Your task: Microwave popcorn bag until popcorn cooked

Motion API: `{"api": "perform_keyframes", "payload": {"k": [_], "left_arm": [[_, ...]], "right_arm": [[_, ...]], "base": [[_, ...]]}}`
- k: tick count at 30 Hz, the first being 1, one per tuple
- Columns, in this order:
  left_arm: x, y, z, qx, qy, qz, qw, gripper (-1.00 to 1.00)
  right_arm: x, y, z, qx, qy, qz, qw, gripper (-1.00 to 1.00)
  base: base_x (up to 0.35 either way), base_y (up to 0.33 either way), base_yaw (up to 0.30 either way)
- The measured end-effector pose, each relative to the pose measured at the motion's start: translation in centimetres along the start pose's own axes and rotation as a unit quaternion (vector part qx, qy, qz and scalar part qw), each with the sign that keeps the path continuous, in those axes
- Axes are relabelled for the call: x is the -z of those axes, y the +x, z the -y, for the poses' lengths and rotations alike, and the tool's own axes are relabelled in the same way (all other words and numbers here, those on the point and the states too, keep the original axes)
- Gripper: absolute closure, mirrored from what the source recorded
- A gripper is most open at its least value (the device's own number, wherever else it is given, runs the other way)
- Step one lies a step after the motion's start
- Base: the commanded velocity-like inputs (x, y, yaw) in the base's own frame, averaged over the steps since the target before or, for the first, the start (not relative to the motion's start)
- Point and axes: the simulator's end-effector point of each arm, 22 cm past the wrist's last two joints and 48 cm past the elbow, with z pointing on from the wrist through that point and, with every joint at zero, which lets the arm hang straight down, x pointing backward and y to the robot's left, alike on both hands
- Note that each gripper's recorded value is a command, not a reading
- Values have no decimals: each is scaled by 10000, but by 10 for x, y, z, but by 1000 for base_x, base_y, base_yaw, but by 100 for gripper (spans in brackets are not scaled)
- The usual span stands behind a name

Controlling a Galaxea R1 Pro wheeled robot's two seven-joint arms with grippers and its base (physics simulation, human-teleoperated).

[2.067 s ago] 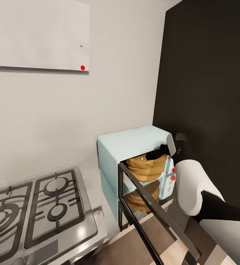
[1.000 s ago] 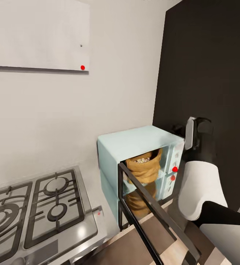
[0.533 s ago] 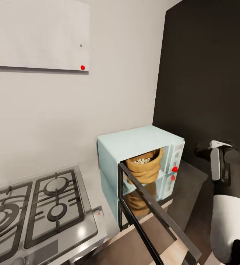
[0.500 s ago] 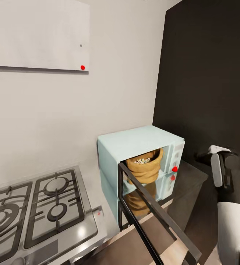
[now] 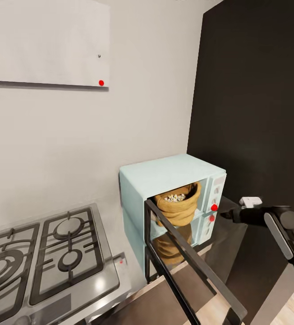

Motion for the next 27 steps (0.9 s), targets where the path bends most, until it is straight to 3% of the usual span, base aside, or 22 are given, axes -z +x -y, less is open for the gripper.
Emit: {"api": "perform_keyframes", "payload": {"k": [5,9,14,16,27], "left_arm": [[0,0,0,0,-1,-3,10000,-100],[0,0,0,0,0,-1,10000,-100],[0,0,0,1,-1,-1,10000,-100],[0,0,0,2,-1,-1,10000,-100],[0,0,0,7,-3,1,10000,-100]], "right_arm": [[-14,-2,-43,557,-416,230,9973,-100],[-20,5,-60,687,-865,251,9936,-100],[-25,13,-101,1118,-1542,418,9808,-100],[-25,14,-109,1215,-1659,517,9773,-100],[-28,10,-130,1238,-1893,815,9707,-100]], "base": [[0,0,0],[0,0,0],[0,0,0],[0,0,0],[0,0,0]]}}
